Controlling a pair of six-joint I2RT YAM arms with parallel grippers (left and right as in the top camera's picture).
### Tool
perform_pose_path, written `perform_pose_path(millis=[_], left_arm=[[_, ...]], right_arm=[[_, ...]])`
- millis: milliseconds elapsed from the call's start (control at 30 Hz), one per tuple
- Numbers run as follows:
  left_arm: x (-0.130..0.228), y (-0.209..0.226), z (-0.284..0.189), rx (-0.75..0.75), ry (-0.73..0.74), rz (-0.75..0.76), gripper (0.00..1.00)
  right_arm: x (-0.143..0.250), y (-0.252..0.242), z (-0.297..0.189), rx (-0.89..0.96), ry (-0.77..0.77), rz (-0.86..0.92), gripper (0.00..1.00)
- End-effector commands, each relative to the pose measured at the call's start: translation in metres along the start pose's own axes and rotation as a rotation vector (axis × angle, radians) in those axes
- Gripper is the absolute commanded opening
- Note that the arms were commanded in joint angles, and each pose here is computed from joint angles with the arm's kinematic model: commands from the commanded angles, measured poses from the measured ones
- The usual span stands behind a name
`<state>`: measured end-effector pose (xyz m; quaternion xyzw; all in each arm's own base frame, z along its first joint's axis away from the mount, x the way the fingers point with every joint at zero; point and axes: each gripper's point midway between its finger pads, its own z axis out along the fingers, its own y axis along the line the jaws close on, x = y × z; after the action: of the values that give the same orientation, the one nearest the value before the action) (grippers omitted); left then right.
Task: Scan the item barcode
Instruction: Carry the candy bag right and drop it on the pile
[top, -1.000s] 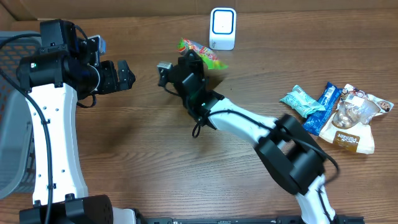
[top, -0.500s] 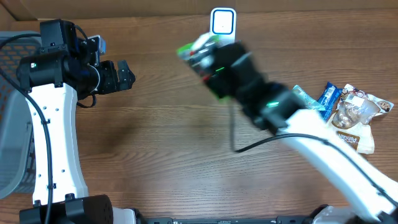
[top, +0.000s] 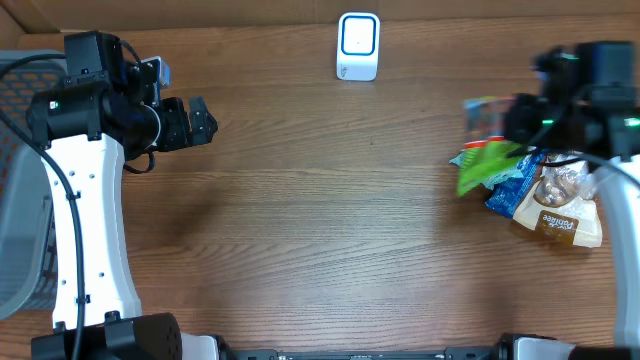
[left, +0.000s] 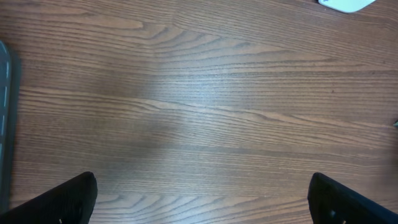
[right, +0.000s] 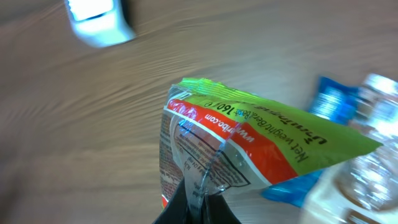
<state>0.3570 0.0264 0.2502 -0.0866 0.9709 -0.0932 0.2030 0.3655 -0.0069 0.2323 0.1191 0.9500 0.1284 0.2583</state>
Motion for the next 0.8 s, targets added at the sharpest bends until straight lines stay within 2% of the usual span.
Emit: perform_pose_path(millis=[0, 167, 233, 300, 367, 433, 600, 767], left_arm=[[0.002, -0.003, 0.000, 0.012, 0.003, 0.024, 1.00], [0.002, -0.003, 0.000, 0.012, 0.003, 0.024, 1.00], [0.002, -0.003, 0.000, 0.012, 0.003, 0.024, 1.00], [0.002, -0.003, 0.000, 0.012, 0.003, 0.024, 1.00], [0.002, -0.003, 0.000, 0.012, 0.003, 0.024, 1.00], [0.002, -0.003, 0.000, 0.012, 0.003, 0.024, 1.00], [0.002, -0.003, 0.000, 0.012, 0.003, 0.024, 1.00], [0.002, -0.003, 0.000, 0.012, 0.003, 0.024, 0.99]], right_arm=[[0.003, -0.041, 0.016, 0.020, 0.044, 0.137, 0.04], [-0.001, -0.095, 0.033, 0.012, 0.042, 0.286, 0.04], [0.000, -0.110, 0.036, 0.021, 0.048, 0.325, 0.08], [0.000, -0.117, 0.038, 0.005, 0.051, 0.352, 0.28], [0.000, -0.121, 0.038, -0.007, 0.050, 0.370, 0.58], [0.000, -0.123, 0.037, -0.005, 0.047, 0.376, 0.66], [-0.002, -0.118, 0.034, -0.034, 0.042, 0.374, 0.66], [-0.022, -0.083, 0.008, -0.184, -0.021, 0.334, 0.63]])
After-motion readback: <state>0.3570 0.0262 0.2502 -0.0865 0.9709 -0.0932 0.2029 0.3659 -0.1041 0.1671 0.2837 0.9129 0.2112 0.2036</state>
